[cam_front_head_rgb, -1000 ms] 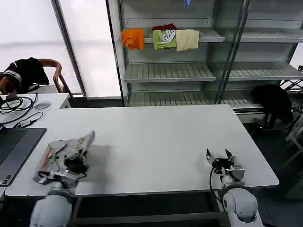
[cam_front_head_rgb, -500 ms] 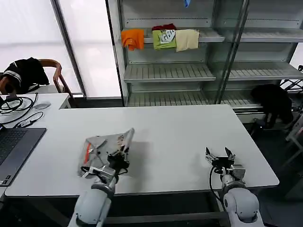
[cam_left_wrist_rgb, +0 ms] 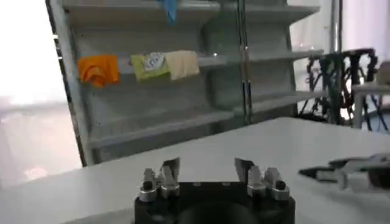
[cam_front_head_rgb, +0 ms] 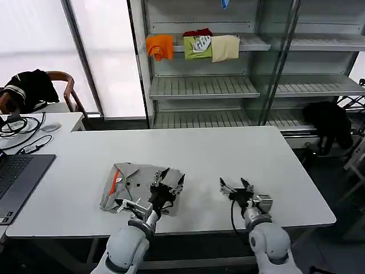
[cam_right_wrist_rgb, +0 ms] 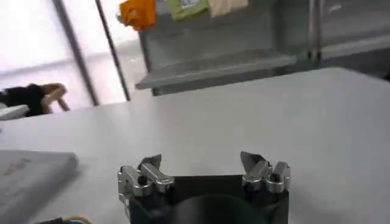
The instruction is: Fold and organize the clothes.
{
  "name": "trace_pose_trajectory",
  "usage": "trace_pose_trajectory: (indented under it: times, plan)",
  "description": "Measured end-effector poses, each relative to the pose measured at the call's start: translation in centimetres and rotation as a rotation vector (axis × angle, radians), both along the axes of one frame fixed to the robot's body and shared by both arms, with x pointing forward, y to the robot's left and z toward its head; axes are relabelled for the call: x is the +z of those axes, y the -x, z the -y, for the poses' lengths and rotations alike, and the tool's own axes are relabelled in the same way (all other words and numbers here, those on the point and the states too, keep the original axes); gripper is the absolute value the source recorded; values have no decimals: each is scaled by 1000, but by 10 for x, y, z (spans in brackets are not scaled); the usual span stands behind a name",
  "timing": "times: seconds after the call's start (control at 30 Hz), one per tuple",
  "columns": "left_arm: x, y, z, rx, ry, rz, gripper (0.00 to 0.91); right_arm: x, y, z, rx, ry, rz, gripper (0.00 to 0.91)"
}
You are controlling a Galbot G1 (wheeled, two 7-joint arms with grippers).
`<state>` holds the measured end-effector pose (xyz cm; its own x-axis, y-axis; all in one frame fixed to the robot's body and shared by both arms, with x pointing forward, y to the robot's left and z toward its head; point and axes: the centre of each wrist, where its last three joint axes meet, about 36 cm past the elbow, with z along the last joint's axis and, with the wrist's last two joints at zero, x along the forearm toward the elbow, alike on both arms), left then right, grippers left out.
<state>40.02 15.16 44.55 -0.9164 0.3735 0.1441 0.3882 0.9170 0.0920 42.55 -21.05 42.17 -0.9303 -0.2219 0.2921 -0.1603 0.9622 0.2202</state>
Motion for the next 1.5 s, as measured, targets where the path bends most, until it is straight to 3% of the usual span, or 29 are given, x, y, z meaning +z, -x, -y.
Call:
trace_pose_trajectory:
  times: [0.23,0.47,0.5,0.57,0.63,0.67,0.7,1.2,1.5]
  plan:
    - [13,-5,-38,62,61,31,907,1,0,-52,155,-149,-59,907]
    - [20,-6,-89,169,79,45,907,-4,10,-91,281,-209,-118,907]
    - [20,-5,-95,183,83,45,907,-6,12,-95,299,-212,-126,816]
    - [21,-4,-104,206,92,45,907,-8,14,-102,328,-220,-135,746]
    - [21,-3,-111,224,97,47,907,-8,16,-109,357,-226,-141,453]
    - [22,-2,-114,231,100,48,907,-8,17,-112,366,-229,-144,453]
    - [22,-1,-116,238,103,49,907,-8,18,-115,376,-232,-147,0]
    - [25,6,-142,310,117,58,907,4,21,-116,349,-223,-137,0]
    - [25,5,-151,331,109,60,907,19,13,-88,259,-169,-83,0]
